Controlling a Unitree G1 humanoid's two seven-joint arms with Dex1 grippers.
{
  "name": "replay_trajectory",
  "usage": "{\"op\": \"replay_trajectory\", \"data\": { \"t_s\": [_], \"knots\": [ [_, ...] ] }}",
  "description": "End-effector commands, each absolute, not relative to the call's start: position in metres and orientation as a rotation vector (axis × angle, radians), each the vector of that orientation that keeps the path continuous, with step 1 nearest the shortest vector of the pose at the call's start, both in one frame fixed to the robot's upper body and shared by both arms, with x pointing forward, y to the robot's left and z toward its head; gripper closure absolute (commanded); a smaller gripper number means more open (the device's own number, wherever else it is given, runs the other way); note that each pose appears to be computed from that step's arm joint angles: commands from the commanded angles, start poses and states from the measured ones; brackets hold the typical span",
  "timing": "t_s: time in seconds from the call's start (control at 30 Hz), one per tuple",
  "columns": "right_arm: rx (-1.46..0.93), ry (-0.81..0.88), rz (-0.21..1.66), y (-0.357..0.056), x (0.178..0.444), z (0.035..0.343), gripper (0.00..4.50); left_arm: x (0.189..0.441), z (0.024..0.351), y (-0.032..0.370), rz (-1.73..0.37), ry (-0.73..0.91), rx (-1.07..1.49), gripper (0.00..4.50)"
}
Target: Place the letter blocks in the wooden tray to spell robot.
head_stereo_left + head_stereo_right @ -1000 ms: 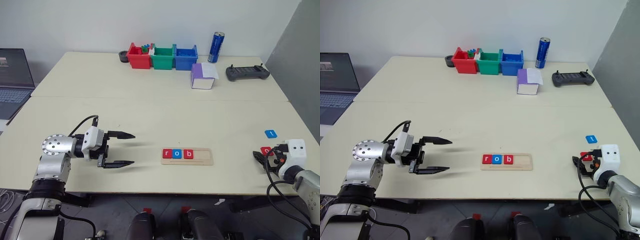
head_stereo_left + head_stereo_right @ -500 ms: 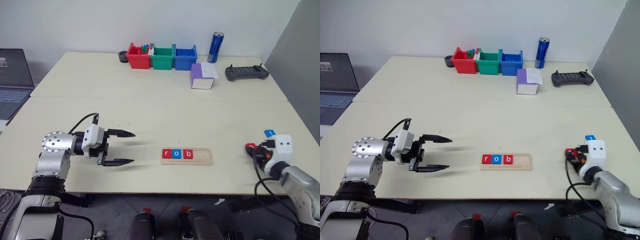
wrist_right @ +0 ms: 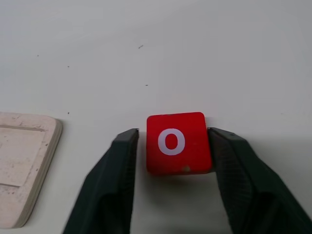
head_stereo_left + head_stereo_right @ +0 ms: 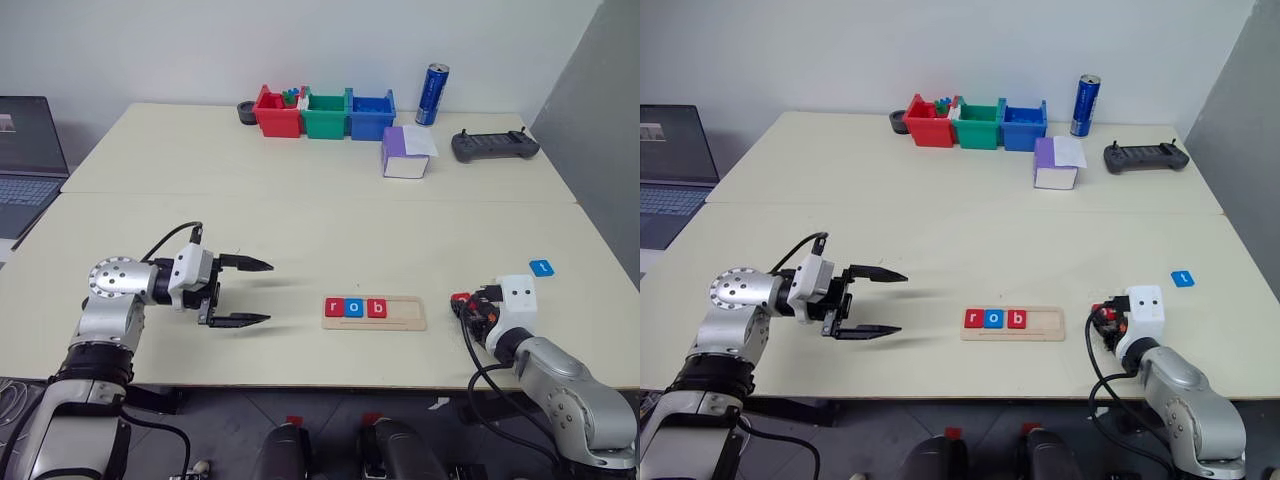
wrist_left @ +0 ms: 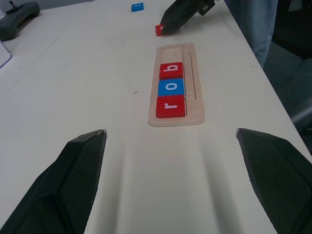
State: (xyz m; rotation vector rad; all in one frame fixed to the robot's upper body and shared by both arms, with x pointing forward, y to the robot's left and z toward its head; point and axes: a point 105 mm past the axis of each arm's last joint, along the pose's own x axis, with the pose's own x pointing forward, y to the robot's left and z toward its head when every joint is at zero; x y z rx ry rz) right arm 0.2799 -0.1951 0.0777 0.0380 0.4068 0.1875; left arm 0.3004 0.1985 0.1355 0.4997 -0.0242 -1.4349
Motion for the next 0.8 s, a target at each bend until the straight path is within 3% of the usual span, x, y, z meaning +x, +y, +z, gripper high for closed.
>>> {"op": "replay_trajectory", "data": {
  "t_s": [0.03, 0.1, 0.2, 0.3, 0.37, 0.57, 0.8],
  "knots": [
    [-0.039, 0.334, 0.237, -0.202, 0.283, 0.105, 0.78, 0.301, 0.144, 0.197, -1.439, -0.069, 0.515, 0.00],
    [-0.100, 0.313, 0.313, -0.210, 0.284, 0.121, 0.06, 0.301, 0.144, 0.197, -1.439, -0.073, 0.512, 0.00],
    [-0.184, 0.296, 0.555, -0.212, 0.277, 0.146, 0.06, 0.299, 0.145, 0.196, -1.443, -0.079, 0.508, 0.00],
    [-0.279, 0.350, 0.830, -0.212, 0.261, 0.150, 0.06, 0.297, 0.147, 0.196, -1.452, -0.084, 0.496, 0.00],
    [-0.363, 0.383, 0.942, -0.224, 0.266, 0.149, 0.06, 0.293, 0.149, 0.198, -1.454, -0.089, 0.485, 0.00],
    [-0.540, 0.496, 1.153, -0.237, 0.290, 0.130, 0.06, 0.286, 0.146, 0.205, -1.438, -0.096, 0.455, 0.00],
    [-0.608, 0.489, 1.231, -0.232, 0.306, 0.122, 0.06, 0.281, 0.139, 0.210, -1.413, -0.136, 0.434, 0.00]
  ]
}}
